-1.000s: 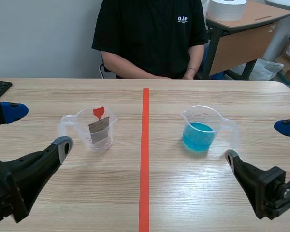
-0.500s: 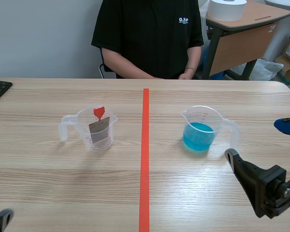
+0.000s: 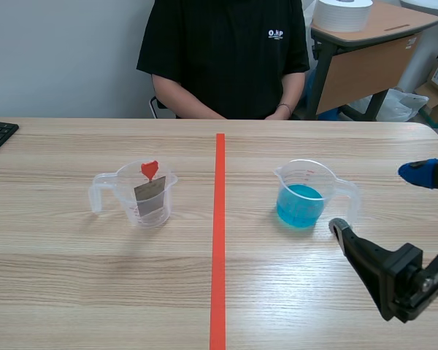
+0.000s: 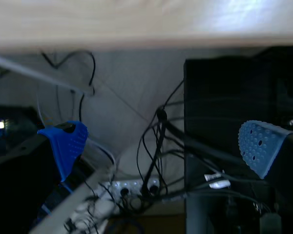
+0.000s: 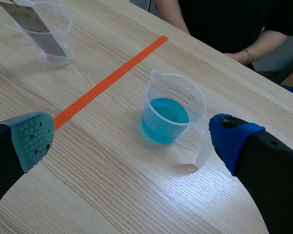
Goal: Do the redox reaction experiment.
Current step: 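Lift the metal plate out of the left beaker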
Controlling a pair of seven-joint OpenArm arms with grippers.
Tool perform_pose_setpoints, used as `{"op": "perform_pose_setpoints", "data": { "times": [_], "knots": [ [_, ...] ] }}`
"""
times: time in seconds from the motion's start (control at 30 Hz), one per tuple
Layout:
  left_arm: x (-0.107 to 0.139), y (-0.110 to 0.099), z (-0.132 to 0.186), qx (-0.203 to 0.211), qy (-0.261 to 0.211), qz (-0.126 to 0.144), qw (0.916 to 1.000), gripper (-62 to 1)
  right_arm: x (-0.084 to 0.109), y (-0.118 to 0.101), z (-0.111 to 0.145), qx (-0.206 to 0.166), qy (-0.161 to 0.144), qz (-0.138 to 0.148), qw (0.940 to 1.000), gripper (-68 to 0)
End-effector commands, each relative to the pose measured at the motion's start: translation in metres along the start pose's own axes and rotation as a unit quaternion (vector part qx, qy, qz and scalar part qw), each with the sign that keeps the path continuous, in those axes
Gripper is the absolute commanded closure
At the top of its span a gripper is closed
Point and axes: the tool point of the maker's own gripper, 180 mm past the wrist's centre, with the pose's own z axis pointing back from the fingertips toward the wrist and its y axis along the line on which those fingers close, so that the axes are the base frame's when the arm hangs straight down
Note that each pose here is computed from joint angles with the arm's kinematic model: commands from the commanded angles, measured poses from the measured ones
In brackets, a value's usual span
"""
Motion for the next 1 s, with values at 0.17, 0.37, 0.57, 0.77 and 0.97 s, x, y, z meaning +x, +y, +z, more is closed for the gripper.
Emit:
{"op": "perform_pose_setpoints", "data": {
  "times": [0.17, 0.37, 0.57, 0.77, 0.97],
  "knots": [
    [-0.014, -0.015, 0.004, 0.009, 0.002, 0.045, 0.9989, -62.3, 0.028, 0.011, -0.016, 0.052, -0.042, 0.038, 0.9971, -67.9],
    [-0.022, -0.033, 0.003, -0.003, 0.007, 0.063, 0.998, -62.3, 0.044, 0.023, -0.03, 0.087, -0.066, 0.057, 0.9924, -67.9],
    [-0.021, -0.055, -0.005, -0.031, 0.01, 0.068, 0.9972, -62.3, 0.059, 0.038, -0.045, 0.116, -0.091, 0.097, 0.9844, -67.9],
    [-0.023, -0.065, -0.009, -0.043, 0.011, 0.07, 0.9966, -62.3, 0.07, 0.059, -0.058, 0.163, -0.111, 0.121, 0.9728, -67.9],
    [-0.031, -0.072, -0.009, -0.058, 0.027, 0.032, 0.9974, -62.3, 0.068, 0.064, -0.08, 0.18, -0.116, 0.132, 0.9677, -67.9]
  ]
}}
